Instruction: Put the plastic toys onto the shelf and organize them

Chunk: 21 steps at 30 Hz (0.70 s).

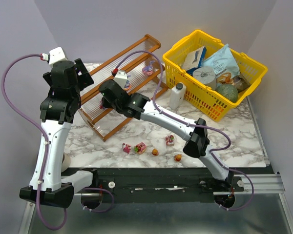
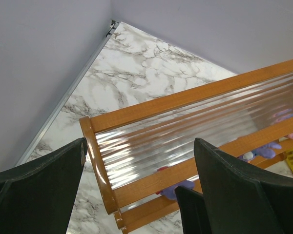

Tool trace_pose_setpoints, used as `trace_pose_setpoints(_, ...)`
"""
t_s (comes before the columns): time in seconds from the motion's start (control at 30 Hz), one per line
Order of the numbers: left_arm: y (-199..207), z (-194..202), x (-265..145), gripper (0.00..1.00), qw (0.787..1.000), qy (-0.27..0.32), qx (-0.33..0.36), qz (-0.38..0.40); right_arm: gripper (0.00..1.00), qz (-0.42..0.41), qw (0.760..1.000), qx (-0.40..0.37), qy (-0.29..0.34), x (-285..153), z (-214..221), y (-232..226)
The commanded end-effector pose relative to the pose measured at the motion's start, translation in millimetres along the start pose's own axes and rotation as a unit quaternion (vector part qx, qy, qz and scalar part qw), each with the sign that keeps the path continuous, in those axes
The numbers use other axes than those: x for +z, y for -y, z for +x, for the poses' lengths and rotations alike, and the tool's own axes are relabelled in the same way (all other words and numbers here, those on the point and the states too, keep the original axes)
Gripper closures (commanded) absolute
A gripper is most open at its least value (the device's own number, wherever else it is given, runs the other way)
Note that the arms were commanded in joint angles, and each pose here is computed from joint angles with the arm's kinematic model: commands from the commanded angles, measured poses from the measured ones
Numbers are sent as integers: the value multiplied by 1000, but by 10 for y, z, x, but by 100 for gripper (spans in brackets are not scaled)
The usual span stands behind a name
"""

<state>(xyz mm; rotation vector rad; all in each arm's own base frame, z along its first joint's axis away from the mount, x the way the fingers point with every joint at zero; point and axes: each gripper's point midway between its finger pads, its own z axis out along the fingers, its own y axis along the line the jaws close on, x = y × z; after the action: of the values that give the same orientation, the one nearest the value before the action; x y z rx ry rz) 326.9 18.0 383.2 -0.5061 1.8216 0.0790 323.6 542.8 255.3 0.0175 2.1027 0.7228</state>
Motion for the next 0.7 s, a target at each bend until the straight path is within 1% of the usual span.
trace_pose_setpoints(0.0, -116, -34, 23, 1, 999, 14, 4, -29, 94, 7, 1000, -9, 8, 0, 12, -15)
trace_pose_setpoints(0.03, -126, -35, 19, 1, 999, 16, 4, -31, 90, 6, 1000, -11, 8, -3, 11, -16)
trace_pose_setpoints(0.07, -135, -54, -1, 1, 999, 19, 3, -31, 88, 7, 1000, -11, 8, -5, 6, -15)
trace_pose_setpoints(0.3, -145, -45, -17, 1, 999, 19, 5, -31, 82, 6, 1000, -13, 12, 9, -4, -26)
trace_pose_setpoints(0.43, -155, -54, -29, 1, 999, 21, 6, -31, 67, -8, 1000, -21, 13, 9, -16, -77)
trace_pose_setpoints(0.53, -149, -60, -29, 1, 999, 21, 8, -29, 63, -18, 999, -23, 19, 13, -50, -113)
trace_pose_setpoints(0.67, -137, -67, -33, 1, 999, 21, 8, -27, 62, -26, 999, -22, 20, -4, -65, -157)
